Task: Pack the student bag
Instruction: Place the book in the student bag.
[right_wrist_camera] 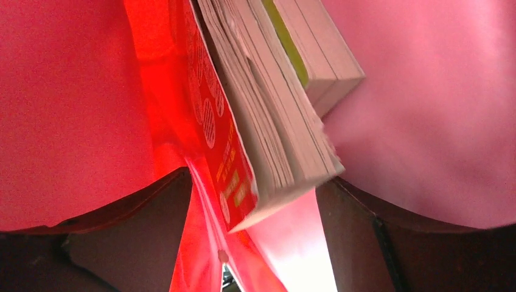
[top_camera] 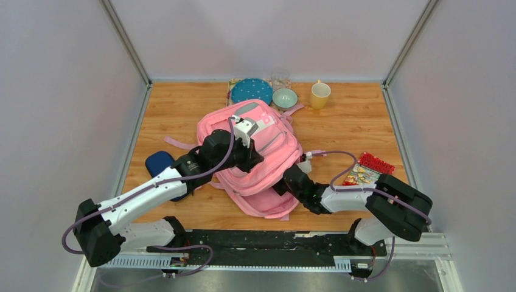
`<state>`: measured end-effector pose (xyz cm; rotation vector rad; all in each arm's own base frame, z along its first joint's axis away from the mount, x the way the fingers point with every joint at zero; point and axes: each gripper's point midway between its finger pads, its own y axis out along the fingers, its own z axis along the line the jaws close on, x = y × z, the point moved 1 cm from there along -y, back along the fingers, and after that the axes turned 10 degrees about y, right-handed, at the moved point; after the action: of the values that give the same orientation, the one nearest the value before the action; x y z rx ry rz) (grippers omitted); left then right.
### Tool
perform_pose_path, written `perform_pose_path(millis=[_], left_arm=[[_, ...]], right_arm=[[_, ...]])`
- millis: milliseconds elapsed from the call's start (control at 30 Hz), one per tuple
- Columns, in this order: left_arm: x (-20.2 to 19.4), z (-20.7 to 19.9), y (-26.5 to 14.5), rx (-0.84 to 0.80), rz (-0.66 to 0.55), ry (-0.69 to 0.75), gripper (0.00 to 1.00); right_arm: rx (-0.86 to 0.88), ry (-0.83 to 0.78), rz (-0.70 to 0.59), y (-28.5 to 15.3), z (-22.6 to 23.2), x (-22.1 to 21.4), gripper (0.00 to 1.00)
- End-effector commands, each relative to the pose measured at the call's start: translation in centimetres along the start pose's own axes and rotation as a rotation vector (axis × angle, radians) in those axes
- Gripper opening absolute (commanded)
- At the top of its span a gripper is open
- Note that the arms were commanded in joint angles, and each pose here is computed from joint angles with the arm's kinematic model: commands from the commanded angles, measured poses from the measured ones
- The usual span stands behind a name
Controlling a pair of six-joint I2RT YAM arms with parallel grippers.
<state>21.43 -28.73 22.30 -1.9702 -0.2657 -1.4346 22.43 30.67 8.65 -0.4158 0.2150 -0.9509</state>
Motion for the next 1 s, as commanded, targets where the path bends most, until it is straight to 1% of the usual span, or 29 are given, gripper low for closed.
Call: perform_pose_path(millis=[0, 67, 100, 133, 167, 200, 233, 267, 300, 333, 367, 400, 433, 467, 500, 600, 667, 733, 800, 833, 867, 900, 967], left_arm=[[5.6, -1.7, -1.4, -0.080, -0.205, -0.008, 0.00], [5.7, -2.1, -1.6, -0.103, -0.208, -0.004, 0.00], [5.8, -2.2, -1.6, -0.110, -0.208, -0.005, 0.00], [5.7, -2.3, -1.6, -0.121, -0.202, -0.003, 0.00], [5.6, -2.4, -1.6, -0.125, -0.203, 0.001, 0.00], [5.6, -2.4, -1.6, -0.134, -0.206, 0.004, 0.00], [5.5, -2.6, -1.6, -0.147, -0.204, 0.007, 0.00], [5.4, -2.6, -1.6, -0.150, -0.201, 0.007, 0.00], [5.3, -2.6, -1.5, -0.155, -0.198, 0.009, 0.00], [5.3, -2.6, -1.6, -0.162, -0.199, 0.009, 0.00], [5.2, -2.7, -1.5, -0.169, -0.198, 0.011, 0.00], [5.1, -2.7, -1.5, -0.177, -0.195, 0.009, 0.00], [5.1, -2.7, -1.5, -0.181, -0.197, 0.006, 0.00], [5.0, -2.7, -1.5, -0.183, -0.197, 0.000, 0.00], [4.9, -2.6, -1.4, -0.180, -0.195, -0.004, 0.00], [4.7, -2.3, -1.5, -0.169, -0.197, -0.011, 0.00], [4.6, -2.1, -1.6, -0.159, -0.196, -0.011, 0.00], [4.4, -1.8, -1.8, -0.148, -0.198, -0.013, 0.00], [4.3, -1.7, -1.9, -0.143, -0.198, -0.014, 0.00], [4.3, -1.6, -1.9, -0.139, -0.198, -0.016, 0.00], [4.3, -1.5, -1.9, -0.136, -0.199, -0.016, 0.00], [4.2, -1.6, -1.9, -0.135, -0.196, -0.018, 0.00], [4.1, -1.3, -1.9, -0.123, -0.195, -0.018, 0.00]], right_arm=[[0.013, -0.019, -0.045, 2.5, 2.0, 0.1, 0.74], [0.052, 0.003, -0.046, 3.5, 3.4, 0.4, 0.71], [0.031, -0.002, -0.047, 4.5, 2.8, 0.5, 0.70], [0.075, 0.006, -0.049, 5.2, 4.9, 0.7, 0.70], [0.076, -0.003, -0.038, 5.8, 5.0, 0.5, 0.69], [0.073, -0.025, -0.033, 6.5, 4.8, 0.5, 0.63], [0.136, -0.024, -0.022, 6.6, 6.5, 0.3, 0.60], [0.166, -0.036, -0.009, 6.6, 7.2, 0.1, 0.58], [0.186, -0.081, -0.001, 6.6, 7.5, -0.1, 0.49], [0.245, -0.102, 0.013, 6.3, 8.8, -0.5, 0.44], [0.262, -0.132, 0.048, 6.0, 9.1, -1.1, 0.40], [0.266, -0.143, 0.058, 5.9, 9.1, -1.2, 0.38], [0.259, -0.151, 0.065, 5.8, 8.8, -1.3, 0.41], [0.207, -0.160, 0.064, 5.9, 7.3, -1.1, 0.47], [0.191, -0.162, 0.063, 5.5, 7.0, -1.0, 0.61], [0.110, -0.174, 0.054, 4.6, 4.3, -0.3, 0.76], [0.052, -0.179, 0.048, 4.0, 2.6, 0.2, 0.78], [0.033, -0.186, 0.043, 2.8, 1.6, 0.6, 0.79], [0.053, -0.177, 0.042, 1.7, 2.1, 0.9, 0.79], [0.019, -0.180, 0.040, 1.2, 1.0, 1.2, 0.79], [0.013, -0.179, 0.030, 0.9, 1.0, 1.4, 0.79], [0.040, -0.183, 0.028, 0.1, 2.1, 1.6, 0.80], [-0.007, -0.201, 0.028, -0.7, 1.5, 1.8, 0.80]])
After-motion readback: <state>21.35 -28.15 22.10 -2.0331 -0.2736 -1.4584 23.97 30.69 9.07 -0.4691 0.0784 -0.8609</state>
